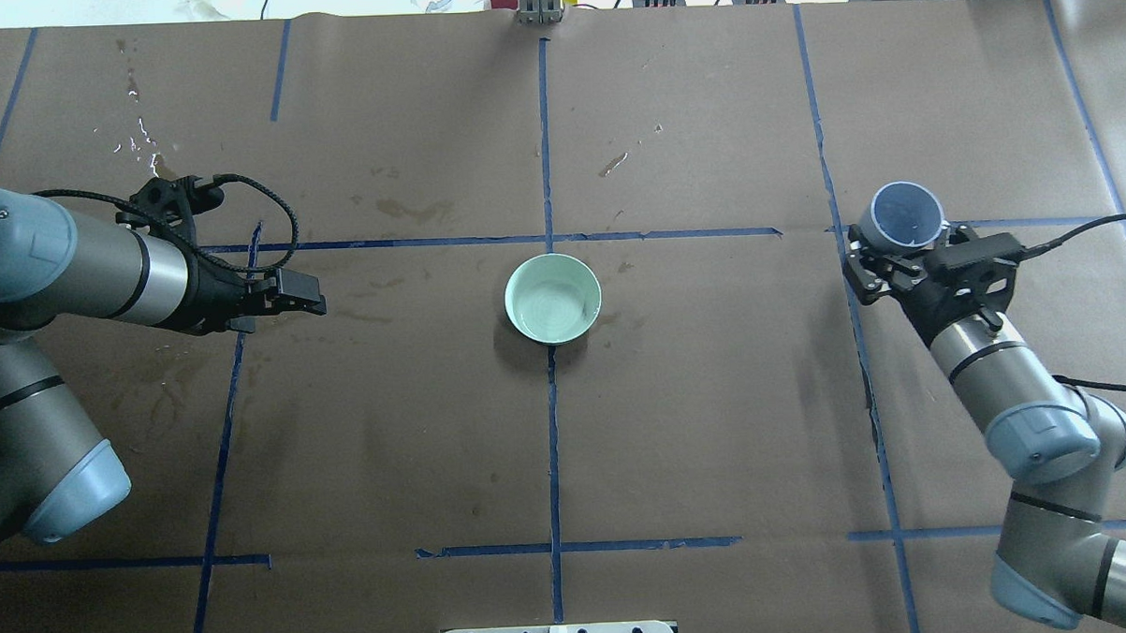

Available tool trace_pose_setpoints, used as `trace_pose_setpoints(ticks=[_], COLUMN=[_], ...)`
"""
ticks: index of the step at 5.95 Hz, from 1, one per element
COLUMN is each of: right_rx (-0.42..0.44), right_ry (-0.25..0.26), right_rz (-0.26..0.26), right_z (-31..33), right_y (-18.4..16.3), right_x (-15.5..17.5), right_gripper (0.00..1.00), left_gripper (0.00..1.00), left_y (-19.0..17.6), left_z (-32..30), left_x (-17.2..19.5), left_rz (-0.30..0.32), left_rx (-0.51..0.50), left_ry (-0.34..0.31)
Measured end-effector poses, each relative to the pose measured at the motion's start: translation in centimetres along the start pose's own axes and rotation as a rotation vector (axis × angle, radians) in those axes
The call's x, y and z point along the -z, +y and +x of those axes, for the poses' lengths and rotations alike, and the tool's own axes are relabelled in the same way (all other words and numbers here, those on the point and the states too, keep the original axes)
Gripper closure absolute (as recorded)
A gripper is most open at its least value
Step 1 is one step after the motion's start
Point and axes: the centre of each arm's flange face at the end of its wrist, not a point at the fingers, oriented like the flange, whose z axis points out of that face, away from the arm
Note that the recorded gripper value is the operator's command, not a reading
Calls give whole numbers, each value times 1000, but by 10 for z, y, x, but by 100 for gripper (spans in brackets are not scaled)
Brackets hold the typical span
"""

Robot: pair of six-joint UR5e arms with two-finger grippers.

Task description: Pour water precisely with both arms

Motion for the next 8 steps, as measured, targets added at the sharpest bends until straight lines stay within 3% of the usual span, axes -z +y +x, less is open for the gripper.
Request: trace_pose_setpoints(ticks=[3,8], right_rx=[68,309], right_ry=[32,81], right_rz=[39,-43], right_z=[-135,-260], right_y=[-29,-45], right_x=[28,34], right_gripper=[78,76], left_gripper=[0,0], left_y=[18,31], left_z=[-29,-49], left_x=[31,48], left_rz=[-1,-3], left_rx=[5,9], left_ry=[-7,-22])
